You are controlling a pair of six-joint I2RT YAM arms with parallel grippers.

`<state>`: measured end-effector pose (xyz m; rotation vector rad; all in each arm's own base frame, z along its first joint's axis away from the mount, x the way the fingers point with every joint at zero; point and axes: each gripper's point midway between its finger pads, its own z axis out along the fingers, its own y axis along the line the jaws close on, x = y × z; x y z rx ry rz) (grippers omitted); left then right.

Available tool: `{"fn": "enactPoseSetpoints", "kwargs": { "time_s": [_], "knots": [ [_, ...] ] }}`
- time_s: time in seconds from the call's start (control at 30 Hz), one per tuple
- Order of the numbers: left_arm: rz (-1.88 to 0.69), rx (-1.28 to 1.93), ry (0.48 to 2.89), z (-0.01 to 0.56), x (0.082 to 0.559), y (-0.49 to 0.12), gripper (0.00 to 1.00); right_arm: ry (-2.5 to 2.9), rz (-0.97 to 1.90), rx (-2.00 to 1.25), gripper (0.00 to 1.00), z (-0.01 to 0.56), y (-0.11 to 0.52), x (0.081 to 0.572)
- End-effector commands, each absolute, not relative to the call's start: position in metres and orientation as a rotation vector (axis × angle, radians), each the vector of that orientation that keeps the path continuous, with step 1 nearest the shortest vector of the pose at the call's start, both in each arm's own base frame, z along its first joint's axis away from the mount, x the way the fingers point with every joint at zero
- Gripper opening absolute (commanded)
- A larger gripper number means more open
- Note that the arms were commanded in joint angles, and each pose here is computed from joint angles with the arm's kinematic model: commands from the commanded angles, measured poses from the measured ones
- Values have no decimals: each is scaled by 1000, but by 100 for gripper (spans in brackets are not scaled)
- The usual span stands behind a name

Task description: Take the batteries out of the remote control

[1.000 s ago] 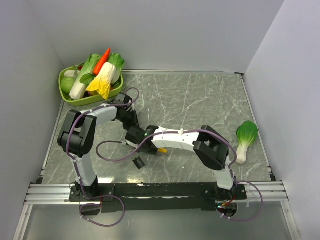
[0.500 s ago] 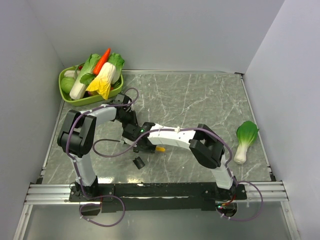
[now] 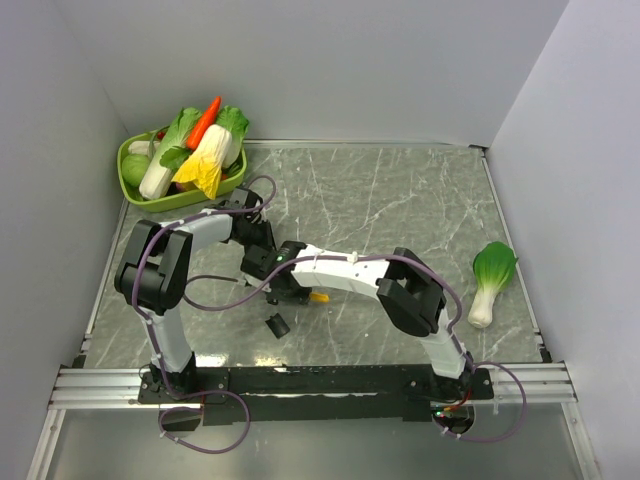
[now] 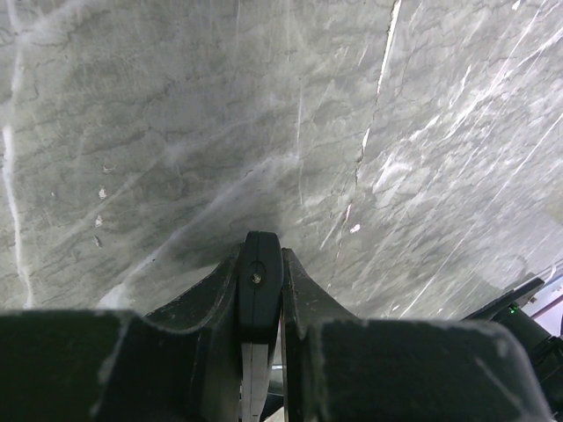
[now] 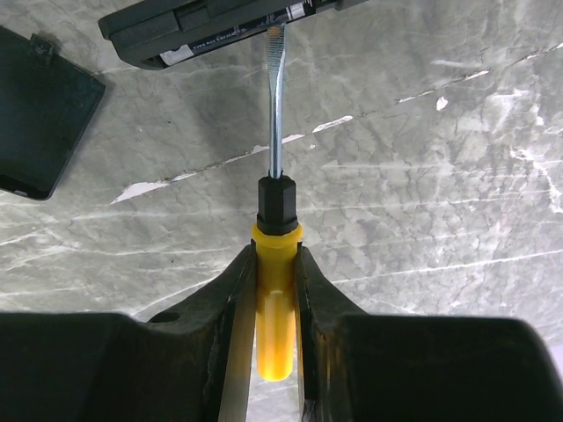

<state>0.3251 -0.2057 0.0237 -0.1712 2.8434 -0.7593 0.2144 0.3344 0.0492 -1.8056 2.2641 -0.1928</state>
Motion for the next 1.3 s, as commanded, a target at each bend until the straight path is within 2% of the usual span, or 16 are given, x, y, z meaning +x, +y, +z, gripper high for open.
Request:
{"fn": "enactPoseSetpoints", "kwargs": {
  "time_s": [0.0, 0.23, 0.6, 0.83, 1.27],
  "knots": [
    [-849, -239, 2833, 32, 320, -230, 1, 2065, 29, -1670, 0, 72, 418, 227],
    [-848, -234, 2819, 41, 322, -235, 1, 2034, -29, -1699, 0, 58, 421, 223],
    [-885, -250, 2797, 49, 320, -242, 1, 2018, -28, -1659, 0, 87, 434, 227],
    [-934, -216, 2785, 52, 318, -246, 1, 2047, 5, -1668, 0, 39, 418, 213],
    [-886, -170, 2813, 42, 314, -240, 1, 2016, 51, -1556, 0, 14, 403, 214]
  ]
}}
